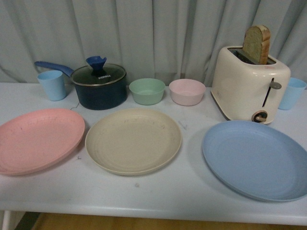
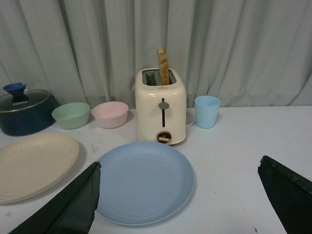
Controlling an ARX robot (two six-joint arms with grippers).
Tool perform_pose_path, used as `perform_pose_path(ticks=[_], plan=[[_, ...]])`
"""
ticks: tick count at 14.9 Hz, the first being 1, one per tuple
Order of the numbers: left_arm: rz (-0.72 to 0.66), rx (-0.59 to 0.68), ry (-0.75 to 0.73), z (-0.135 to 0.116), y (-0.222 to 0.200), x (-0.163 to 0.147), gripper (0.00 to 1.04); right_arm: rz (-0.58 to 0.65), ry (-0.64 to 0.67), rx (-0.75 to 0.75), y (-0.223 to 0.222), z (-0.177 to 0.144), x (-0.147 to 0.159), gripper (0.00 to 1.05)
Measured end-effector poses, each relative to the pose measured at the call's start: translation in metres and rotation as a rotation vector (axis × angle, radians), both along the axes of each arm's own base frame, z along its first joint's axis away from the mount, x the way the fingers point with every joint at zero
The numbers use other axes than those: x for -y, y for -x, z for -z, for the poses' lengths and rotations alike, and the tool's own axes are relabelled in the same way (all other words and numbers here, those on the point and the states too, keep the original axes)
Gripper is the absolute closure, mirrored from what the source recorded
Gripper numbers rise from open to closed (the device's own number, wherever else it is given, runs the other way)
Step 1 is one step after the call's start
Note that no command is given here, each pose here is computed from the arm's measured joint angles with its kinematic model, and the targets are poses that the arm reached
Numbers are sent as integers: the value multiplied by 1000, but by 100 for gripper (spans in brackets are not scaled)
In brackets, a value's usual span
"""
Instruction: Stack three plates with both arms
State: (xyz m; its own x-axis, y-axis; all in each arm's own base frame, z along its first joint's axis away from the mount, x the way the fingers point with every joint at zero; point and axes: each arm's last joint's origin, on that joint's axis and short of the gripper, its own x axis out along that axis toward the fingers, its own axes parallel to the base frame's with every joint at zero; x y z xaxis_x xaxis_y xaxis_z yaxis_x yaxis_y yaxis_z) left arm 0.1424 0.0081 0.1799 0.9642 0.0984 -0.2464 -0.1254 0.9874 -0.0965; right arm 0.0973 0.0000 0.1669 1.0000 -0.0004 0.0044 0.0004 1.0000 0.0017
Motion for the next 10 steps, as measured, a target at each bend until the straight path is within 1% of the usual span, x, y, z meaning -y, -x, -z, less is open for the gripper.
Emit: perform_pose_path(ticks=[2, 3, 4, 5, 6, 8, 9, 10], plan=[[21, 14, -11, -8, -39, -8, 7, 0, 0, 0, 0, 0, 0, 6], [30, 10, -22, -11, -69, -15, 7, 0, 0, 0, 0, 0, 0, 6], [32, -16, -29, -9, -96, -22, 7, 0, 0, 0, 0, 0, 0, 6], [27, -79, -36, -3, -123, -30, 7, 0, 0, 0, 0, 0, 0, 6], [23, -165, -34, 11, -154, -41, 7, 0, 0, 0, 0, 0, 0, 6], [-7, -322, -16, 44, -198, -64, 7, 0, 0, -1, 0, 0, 0, 6], [-39, -400, 0, 65, -222, -82, 7, 0, 0, 0, 0, 0, 0, 6], [-56, -428, 10, 73, -233, -91, 7, 0, 0, 0, 0, 0, 0, 6]])
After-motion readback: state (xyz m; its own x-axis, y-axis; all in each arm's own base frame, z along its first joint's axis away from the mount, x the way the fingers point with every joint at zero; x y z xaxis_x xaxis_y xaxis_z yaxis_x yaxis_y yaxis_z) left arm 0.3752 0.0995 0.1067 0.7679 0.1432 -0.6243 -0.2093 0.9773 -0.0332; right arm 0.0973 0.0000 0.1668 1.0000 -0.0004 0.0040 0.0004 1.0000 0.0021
